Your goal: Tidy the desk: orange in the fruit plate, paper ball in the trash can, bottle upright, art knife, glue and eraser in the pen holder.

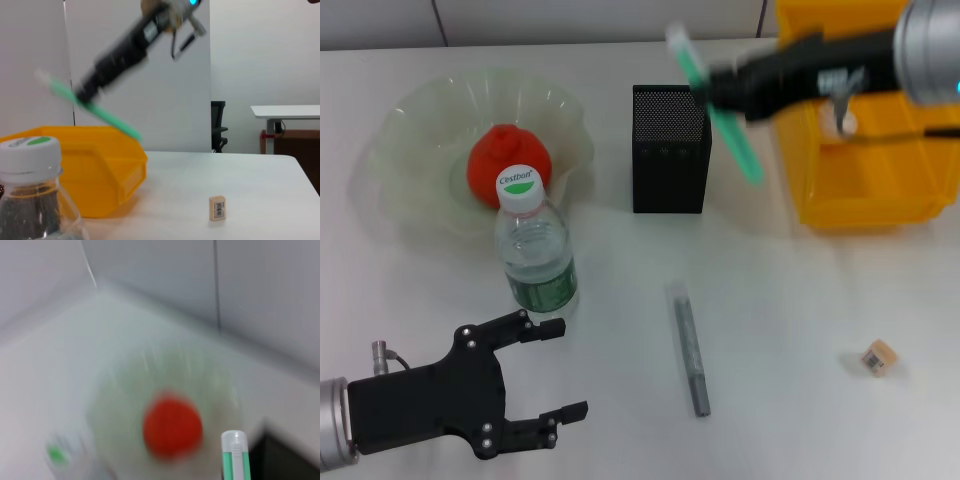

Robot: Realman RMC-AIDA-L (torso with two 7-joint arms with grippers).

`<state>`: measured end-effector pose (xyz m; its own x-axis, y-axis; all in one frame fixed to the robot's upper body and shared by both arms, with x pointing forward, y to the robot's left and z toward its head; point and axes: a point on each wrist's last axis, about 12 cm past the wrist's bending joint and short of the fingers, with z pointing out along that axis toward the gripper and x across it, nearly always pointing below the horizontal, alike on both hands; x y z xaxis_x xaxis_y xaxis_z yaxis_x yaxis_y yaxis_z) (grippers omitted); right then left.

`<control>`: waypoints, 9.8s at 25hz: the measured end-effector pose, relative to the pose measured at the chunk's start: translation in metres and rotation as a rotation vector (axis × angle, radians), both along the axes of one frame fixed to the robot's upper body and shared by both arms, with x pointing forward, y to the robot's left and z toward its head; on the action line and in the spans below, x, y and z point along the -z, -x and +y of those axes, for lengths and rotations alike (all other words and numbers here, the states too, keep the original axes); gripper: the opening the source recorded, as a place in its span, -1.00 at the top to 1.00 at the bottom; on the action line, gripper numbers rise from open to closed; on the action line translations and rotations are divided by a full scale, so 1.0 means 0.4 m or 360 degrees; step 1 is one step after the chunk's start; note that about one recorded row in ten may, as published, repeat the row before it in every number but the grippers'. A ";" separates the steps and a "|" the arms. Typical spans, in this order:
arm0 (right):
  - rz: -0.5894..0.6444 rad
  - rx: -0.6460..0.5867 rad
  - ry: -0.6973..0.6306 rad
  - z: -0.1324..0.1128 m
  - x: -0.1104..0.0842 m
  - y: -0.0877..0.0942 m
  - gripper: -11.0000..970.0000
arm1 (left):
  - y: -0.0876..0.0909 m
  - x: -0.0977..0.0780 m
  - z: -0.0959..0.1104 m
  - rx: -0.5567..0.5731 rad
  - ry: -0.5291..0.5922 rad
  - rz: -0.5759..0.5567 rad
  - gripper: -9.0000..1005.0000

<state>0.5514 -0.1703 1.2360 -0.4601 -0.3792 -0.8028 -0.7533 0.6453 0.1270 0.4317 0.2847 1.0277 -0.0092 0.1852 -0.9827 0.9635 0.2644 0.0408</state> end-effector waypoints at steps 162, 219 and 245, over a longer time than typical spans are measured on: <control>0.0619 -0.0188 0.0622 0.167 0.210 -0.030 -0.57 | 0.017 0.009 0.023 -0.0037 -0.0037 0.0019 -0.63; 0.0615 -0.0212 0.0538 0.146 0.193 -0.049 0.71 | 0.017 0.008 0.018 -0.0034 -0.0025 0.0013 -0.63; -0.0676 -0.0096 -0.0673 -0.031 0.314 -0.128 0.73 | 0.014 0.010 0.008 -0.0018 -0.0019 0.0019 -0.63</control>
